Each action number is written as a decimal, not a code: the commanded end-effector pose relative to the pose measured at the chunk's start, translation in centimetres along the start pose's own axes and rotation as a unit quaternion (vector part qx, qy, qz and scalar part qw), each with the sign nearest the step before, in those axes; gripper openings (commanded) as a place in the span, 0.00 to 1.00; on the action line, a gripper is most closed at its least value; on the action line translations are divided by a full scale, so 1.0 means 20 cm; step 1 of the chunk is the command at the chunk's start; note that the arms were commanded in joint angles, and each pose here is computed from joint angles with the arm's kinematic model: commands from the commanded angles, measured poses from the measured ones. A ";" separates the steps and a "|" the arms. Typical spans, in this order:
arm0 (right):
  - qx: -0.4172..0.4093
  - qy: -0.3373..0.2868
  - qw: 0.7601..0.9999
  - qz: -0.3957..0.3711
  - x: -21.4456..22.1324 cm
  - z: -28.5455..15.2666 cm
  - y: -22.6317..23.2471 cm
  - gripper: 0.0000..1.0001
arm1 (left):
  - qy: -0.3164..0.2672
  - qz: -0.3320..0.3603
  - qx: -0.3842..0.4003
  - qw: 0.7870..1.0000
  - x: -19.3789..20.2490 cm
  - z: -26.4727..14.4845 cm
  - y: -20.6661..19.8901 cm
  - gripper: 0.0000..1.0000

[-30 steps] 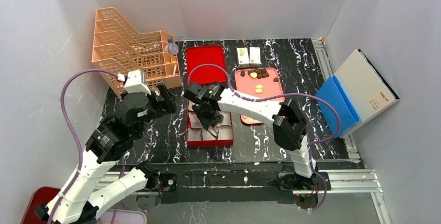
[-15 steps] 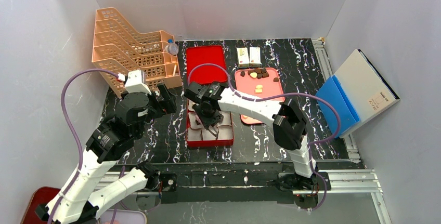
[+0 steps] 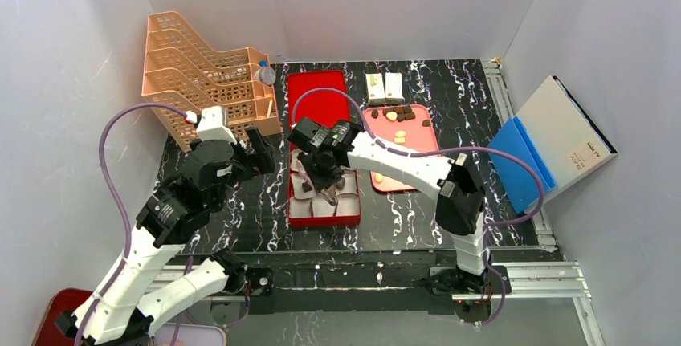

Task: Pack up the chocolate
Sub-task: Pick up the fake chocolate from the plate.

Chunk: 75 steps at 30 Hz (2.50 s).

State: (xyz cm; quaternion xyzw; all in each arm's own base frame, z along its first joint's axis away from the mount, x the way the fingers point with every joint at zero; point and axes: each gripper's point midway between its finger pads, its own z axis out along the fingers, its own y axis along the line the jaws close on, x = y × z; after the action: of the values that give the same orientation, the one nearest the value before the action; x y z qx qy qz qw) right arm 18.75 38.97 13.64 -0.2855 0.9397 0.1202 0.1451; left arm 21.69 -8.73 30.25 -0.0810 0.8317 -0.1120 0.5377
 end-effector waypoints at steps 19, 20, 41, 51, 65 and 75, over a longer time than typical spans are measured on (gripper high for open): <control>0.123 -0.125 0.976 0.130 -0.03 -0.50 -0.63 0.31 | 0.029 -0.001 0.011 1.000 0.09 0.07 -0.05 0.98; 0.132 -0.124 0.973 0.139 -0.01 -0.51 -0.69 0.31 | 0.033 0.000 0.012 0.999 0.10 0.08 -0.06 0.98; 0.167 -0.050 0.958 0.229 0.19 -0.24 -1.17 0.39 | 0.049 0.007 0.021 0.999 0.18 0.17 -0.10 0.98; 0.165 -0.016 0.956 0.242 0.23 -0.06 -1.24 0.40 | 0.049 0.007 0.020 0.999 0.19 0.16 -0.09 0.98; 0.170 0.008 0.955 0.242 0.23 0.06 -1.30 0.42 | 0.051 0.009 0.018 0.998 0.20 0.18 -0.10 0.98; 0.170 0.006 0.959 0.226 0.18 0.11 -1.36 0.43 | 0.050 0.003 0.016 0.999 0.20 0.19 -0.10 0.98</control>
State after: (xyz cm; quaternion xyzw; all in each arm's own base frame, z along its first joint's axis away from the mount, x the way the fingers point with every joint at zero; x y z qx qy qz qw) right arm 30.00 15.47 5.65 -0.0273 0.9908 -0.0240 0.1305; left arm 23.43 -12.08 25.94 -0.0610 0.8569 -0.1289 0.4953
